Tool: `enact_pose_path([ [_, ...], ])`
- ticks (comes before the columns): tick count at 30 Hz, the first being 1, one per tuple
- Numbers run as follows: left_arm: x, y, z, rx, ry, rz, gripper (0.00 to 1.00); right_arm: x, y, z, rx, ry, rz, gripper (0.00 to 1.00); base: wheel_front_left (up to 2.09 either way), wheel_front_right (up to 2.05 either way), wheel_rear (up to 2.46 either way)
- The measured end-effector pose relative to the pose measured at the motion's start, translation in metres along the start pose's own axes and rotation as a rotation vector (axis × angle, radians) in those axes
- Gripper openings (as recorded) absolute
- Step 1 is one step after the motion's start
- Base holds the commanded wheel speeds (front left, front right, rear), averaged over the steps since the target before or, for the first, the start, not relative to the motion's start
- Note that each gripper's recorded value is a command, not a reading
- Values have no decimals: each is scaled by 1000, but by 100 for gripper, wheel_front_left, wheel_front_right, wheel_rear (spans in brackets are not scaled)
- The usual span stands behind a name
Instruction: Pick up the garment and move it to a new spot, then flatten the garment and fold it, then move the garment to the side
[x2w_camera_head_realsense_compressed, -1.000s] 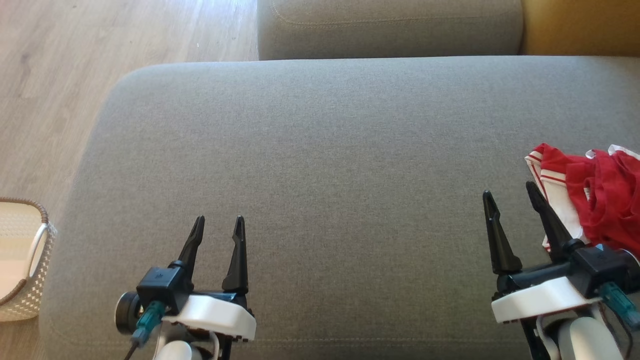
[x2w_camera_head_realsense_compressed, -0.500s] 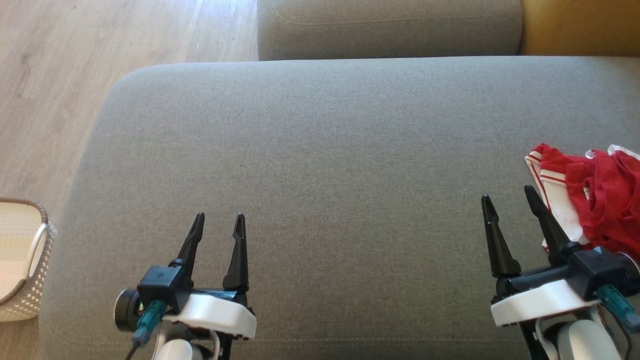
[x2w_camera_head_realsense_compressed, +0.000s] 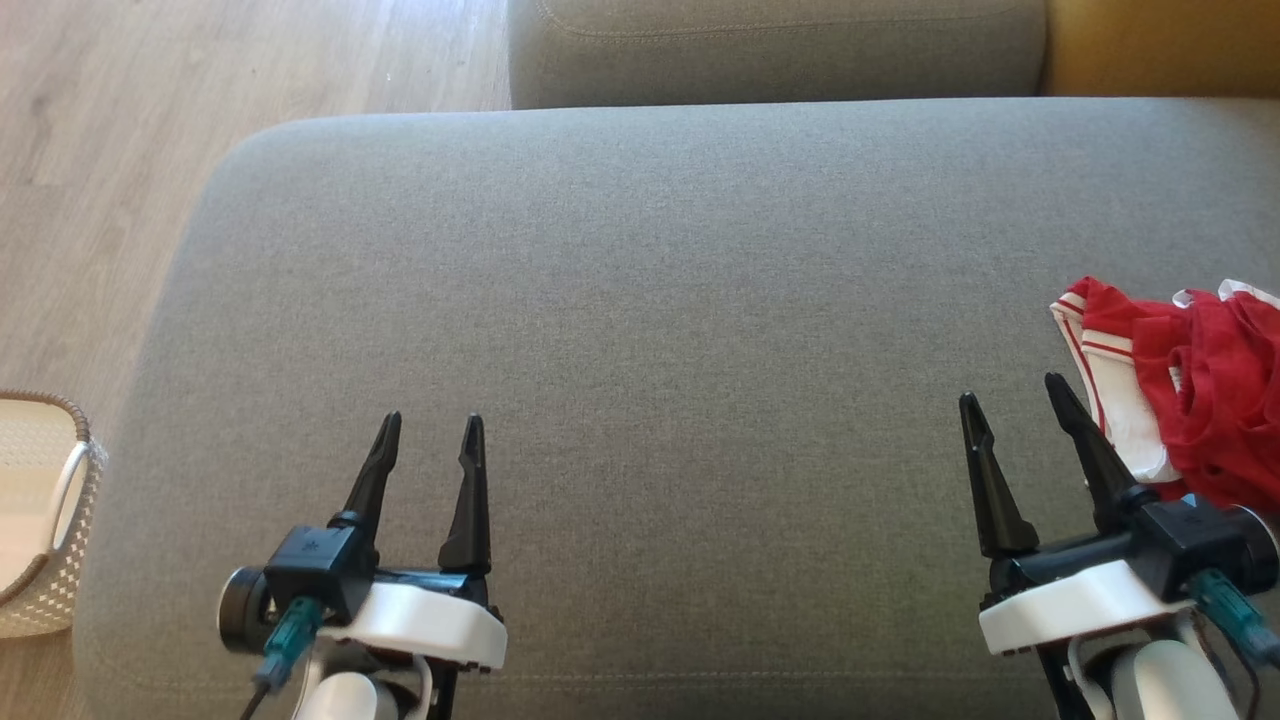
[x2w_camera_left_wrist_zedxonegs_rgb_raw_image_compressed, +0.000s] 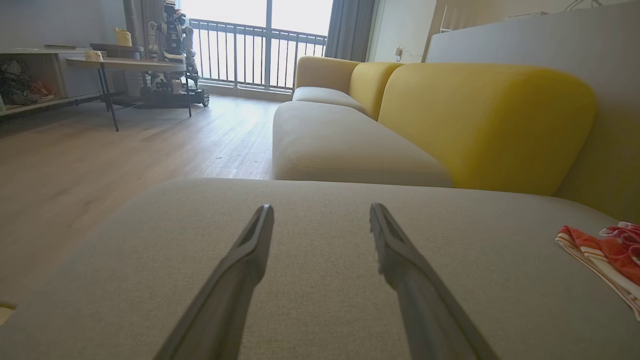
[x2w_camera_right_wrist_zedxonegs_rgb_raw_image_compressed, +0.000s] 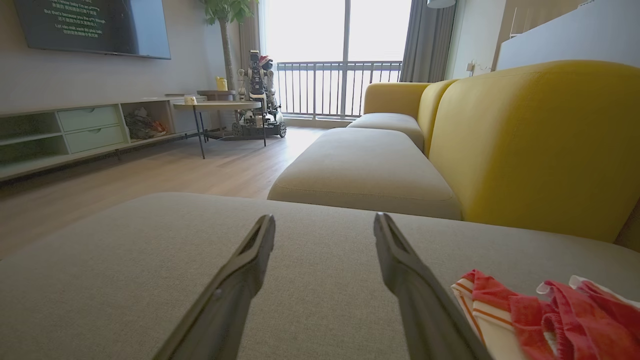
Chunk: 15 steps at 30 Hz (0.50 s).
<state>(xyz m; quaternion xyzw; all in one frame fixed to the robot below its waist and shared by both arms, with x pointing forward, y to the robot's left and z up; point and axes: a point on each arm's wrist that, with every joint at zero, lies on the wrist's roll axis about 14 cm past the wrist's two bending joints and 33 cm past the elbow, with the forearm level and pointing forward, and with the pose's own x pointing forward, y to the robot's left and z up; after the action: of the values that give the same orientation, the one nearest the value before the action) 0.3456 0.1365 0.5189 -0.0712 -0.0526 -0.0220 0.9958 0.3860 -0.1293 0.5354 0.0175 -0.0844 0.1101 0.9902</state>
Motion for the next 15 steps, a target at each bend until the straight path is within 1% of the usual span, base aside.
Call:
enact_pose_path([
  [9,-1,-7,-6,-55,22,-55,100,0,0,0,-3,0,-1,100,0,0,0],
  [15,-1,-1,-2,-66,8,-39,100,1,1,0,-3,-1,4,100,0,0,0],
])
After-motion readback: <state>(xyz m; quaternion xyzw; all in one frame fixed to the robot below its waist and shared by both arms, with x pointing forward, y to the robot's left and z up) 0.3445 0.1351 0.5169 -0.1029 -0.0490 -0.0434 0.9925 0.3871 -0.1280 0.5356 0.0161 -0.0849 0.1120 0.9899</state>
